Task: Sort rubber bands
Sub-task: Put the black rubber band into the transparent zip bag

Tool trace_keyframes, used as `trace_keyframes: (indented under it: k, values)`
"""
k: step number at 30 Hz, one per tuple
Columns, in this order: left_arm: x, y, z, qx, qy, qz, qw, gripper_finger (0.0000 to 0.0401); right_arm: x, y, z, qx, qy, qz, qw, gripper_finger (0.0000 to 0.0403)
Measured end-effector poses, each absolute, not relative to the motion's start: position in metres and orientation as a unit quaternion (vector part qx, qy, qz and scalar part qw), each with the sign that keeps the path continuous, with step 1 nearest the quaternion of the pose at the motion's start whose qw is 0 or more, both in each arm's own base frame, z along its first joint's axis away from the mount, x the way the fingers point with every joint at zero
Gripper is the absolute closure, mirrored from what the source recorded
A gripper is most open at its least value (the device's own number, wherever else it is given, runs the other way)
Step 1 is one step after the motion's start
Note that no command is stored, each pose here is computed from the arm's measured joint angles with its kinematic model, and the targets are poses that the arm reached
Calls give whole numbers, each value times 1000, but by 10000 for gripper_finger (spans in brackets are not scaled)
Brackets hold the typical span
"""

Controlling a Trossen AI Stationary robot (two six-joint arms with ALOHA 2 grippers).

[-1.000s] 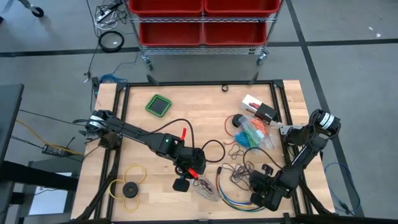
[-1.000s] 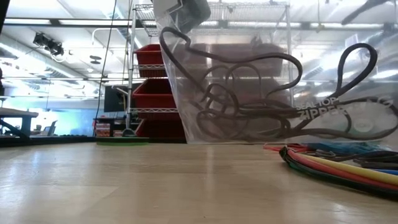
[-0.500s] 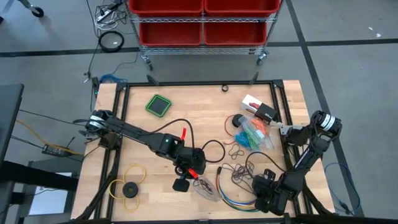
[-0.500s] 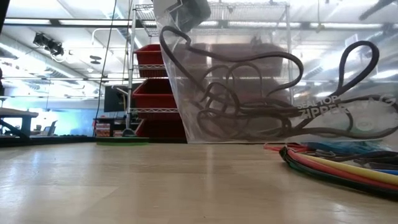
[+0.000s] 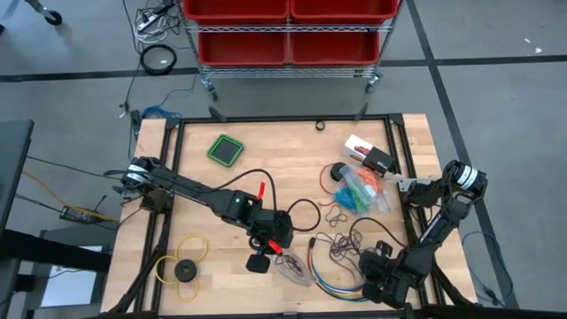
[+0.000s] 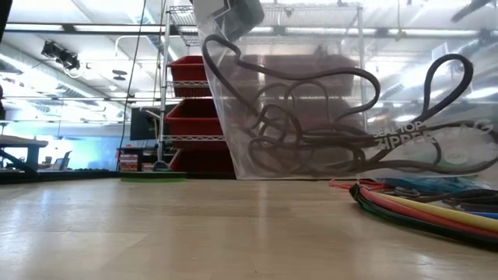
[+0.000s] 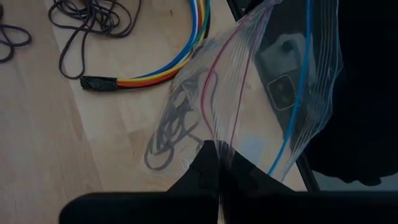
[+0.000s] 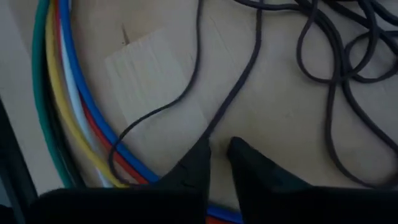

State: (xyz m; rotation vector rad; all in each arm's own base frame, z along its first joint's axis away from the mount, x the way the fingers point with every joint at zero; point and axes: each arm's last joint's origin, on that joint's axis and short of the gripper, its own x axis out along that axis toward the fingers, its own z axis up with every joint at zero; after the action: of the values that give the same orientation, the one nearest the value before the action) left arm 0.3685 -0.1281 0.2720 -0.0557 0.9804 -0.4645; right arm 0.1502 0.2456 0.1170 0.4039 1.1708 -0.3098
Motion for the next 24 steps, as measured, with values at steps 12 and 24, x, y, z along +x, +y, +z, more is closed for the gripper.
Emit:
trace_keyframes:
  k: [12,24]
  values:
    - [369,-128,272,-25,463,-220,858,400,156,246,145,116,548,-178,809,403]
    - [370,-129,273,-26,458,-221,861,400,179,259,138,170,550,-136,806,291]
